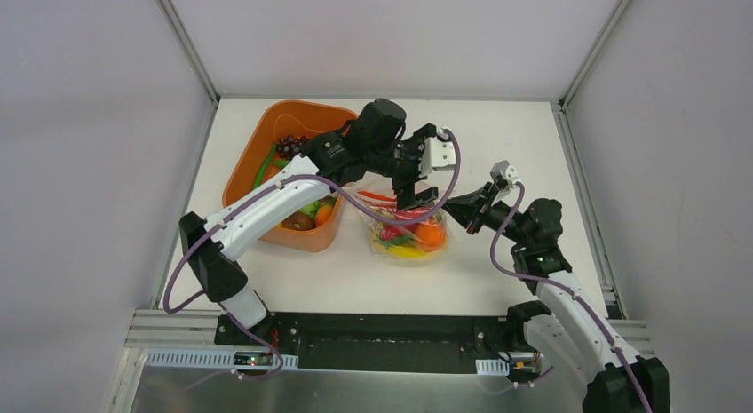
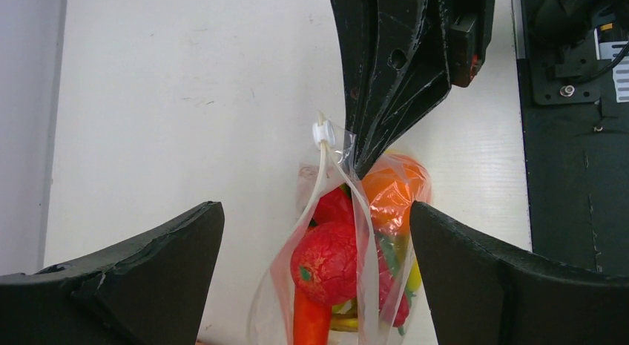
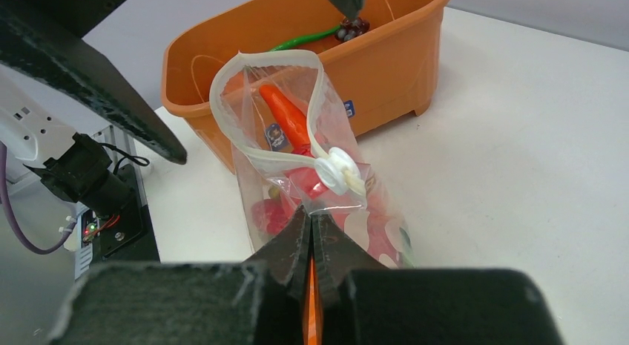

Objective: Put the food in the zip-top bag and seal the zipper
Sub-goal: Zip the zipper food storage bag at the center of the board.

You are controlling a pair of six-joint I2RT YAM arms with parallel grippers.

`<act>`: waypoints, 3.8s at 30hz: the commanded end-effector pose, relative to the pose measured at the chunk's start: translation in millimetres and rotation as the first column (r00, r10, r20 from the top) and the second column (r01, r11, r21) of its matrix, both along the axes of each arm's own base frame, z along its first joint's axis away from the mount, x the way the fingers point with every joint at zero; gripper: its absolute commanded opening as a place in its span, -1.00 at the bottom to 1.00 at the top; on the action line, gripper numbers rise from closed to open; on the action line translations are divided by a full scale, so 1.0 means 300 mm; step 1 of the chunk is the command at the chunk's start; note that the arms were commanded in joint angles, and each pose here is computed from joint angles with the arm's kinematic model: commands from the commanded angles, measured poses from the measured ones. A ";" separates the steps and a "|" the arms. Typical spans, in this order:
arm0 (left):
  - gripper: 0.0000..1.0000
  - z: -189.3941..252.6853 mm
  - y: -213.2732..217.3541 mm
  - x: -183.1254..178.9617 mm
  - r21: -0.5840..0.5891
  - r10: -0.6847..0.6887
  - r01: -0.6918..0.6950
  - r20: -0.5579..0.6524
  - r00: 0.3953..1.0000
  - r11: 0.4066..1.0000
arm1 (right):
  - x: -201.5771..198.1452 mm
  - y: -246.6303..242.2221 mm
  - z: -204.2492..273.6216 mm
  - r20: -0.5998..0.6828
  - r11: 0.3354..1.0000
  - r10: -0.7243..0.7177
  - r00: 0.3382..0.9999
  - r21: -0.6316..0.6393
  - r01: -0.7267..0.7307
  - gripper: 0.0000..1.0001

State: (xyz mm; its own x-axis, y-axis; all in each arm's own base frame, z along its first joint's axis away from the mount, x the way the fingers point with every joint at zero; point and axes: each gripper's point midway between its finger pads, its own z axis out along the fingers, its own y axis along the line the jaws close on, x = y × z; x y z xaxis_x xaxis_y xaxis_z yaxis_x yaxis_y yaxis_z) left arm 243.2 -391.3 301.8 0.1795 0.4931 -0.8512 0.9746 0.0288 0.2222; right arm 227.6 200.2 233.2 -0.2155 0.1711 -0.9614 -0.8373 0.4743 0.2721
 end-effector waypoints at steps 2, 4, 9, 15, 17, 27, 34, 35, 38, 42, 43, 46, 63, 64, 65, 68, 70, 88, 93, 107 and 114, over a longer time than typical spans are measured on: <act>0.97 -0.013 -0.024 -0.042 0.031 -0.082 0.083 -0.025 0.996 0.996 | -0.012 0.007 0.098 0.112 1.000 0.020 0.994 0.009 -0.021 -1.00; 0.95 -0.030 -0.030 -0.053 0.042 -0.091 0.093 -0.042 0.995 0.995 | -0.012 0.010 0.099 0.111 1.000 0.024 0.994 0.008 -0.025 -1.00; 0.83 -0.070 -0.038 -0.055 0.072 -0.077 0.083 -0.080 0.994 0.994 | -0.004 0.008 0.102 0.111 1.000 0.011 0.994 0.010 -0.012 -1.00; 0.51 -0.098 -0.035 0.008 0.109 0.030 -0.023 -0.065 0.997 0.994 | -0.014 0.006 0.109 0.122 1.000 0.012 0.992 0.013 -0.014 -1.00; 0.40 -0.099 -0.033 0.022 0.112 0.050 -0.044 -0.056 0.997 0.993 | -0.020 0.006 0.110 0.126 1.000 0.015 0.992 0.014 -0.017 -1.00; -0.73 -0.089 -0.017 0.008 0.117 0.048 -0.040 -0.060 0.997 0.992 | -0.028 0.000 0.104 0.119 1.000 0.008 0.993 0.013 -0.009 -1.00; -1.00 -0.064 -0.007 -0.027 0.076 0.004 -0.001 -0.047 0.999 0.997 | -0.029 0.001 0.115 0.103 1.000 0.008 0.995 0.021 -0.010 -0.03; -1.00 -0.060 -0.003 -0.037 0.064 -0.004 0.007 -0.044 0.999 0.998 | -0.026 0.001 0.115 0.097 1.000 0.005 0.995 0.023 -0.007 0.12; -1.00 -0.041 0.009 -0.069 0.021 -0.043 0.044 -0.022 0.999 0.999 | -0.039 0.007 0.118 0.098 0.999 0.030 0.995 0.021 -0.032 0.32; -1.00 -0.030 0.037 -0.118 0.006 -0.109 0.109 0.008 0.994 0.994 | -0.093 0.031 0.142 0.127 0.990 0.142 0.982 -0.007 -0.142 0.39; -1.00 -0.030 0.044 -0.133 0.009 -0.128 0.128 0.006 0.992 0.992 | -0.113 0.039 0.142 0.145 0.982 0.190 0.971 -0.029 -0.188 0.39; -1.00 -0.013 0.054 -0.163 -0.002 -0.171 0.171 0.011 0.985 0.985 | -0.161 0.056 0.125 0.160 0.948 0.316 0.935 -0.092 -0.304 0.39; -1.00 -0.014 0.070 -0.218 -0.012 -0.237 0.237 -0.009 0.971 0.971 | -0.166 0.078 0.141 0.173 0.918 0.397 0.901 -0.099 -0.385 -0.41; -1.00 -0.015 0.070 -0.218 -0.012 -0.237 0.237 -0.010 0.971 0.971 | -0.162 0.078 0.143 0.170 0.921 0.389 0.905 -0.095 -0.378 -0.41; -1.00 -0.017 0.070 -0.217 -0.011 -0.236 0.236 -0.013 0.972 0.972 | -0.160 0.078 0.145 0.167 0.923 0.383 0.908 -0.090 -0.373 -0.44; -1.00 -0.018 0.068 -0.219 -0.012 -0.236 0.236 -0.018 0.972 0.972 | -0.163 0.080 0.147 0.166 0.923 0.385 0.908 -0.080 -0.377 -0.57; -1.00 -0.019 0.066 -0.217 -0.014 -0.232 0.232 -0.021 0.972 0.973 | -0.165 0.083 0.152 0.168 0.921 0.391 0.905 -0.073 -0.384 -0.99; 0.26 0.122 -0.038 -0.146 -0.173 -0.078 0.053 -0.141 0.987 0.983 | -0.123 0.074 0.138 0.145 0.955 0.296 0.944 -0.054 -0.291 -1.00; 0.17 0.122 -0.062 -0.159 -0.181 -0.098 0.064 -0.187 0.977 0.981 | -0.104 0.068 0.133 0.140 0.966 0.256 0.956 -0.051 -0.252 -1.00; -0.42 0.066 -0.096 -0.194 -0.126 -0.144 0.113 -0.266 0.953 0.986 | -0.099 0.065 0.126 0.133 0.970 0.243 0.961 -0.049 -0.238 -1.00; -0.66 0.059 -0.084 -0.183 -0.112 -0.117 0.091 -0.256 0.960 0.989 | -0.099 0.062 0.120 0.134 0.972 0.234 0.963 -0.049 -0.229 -1.00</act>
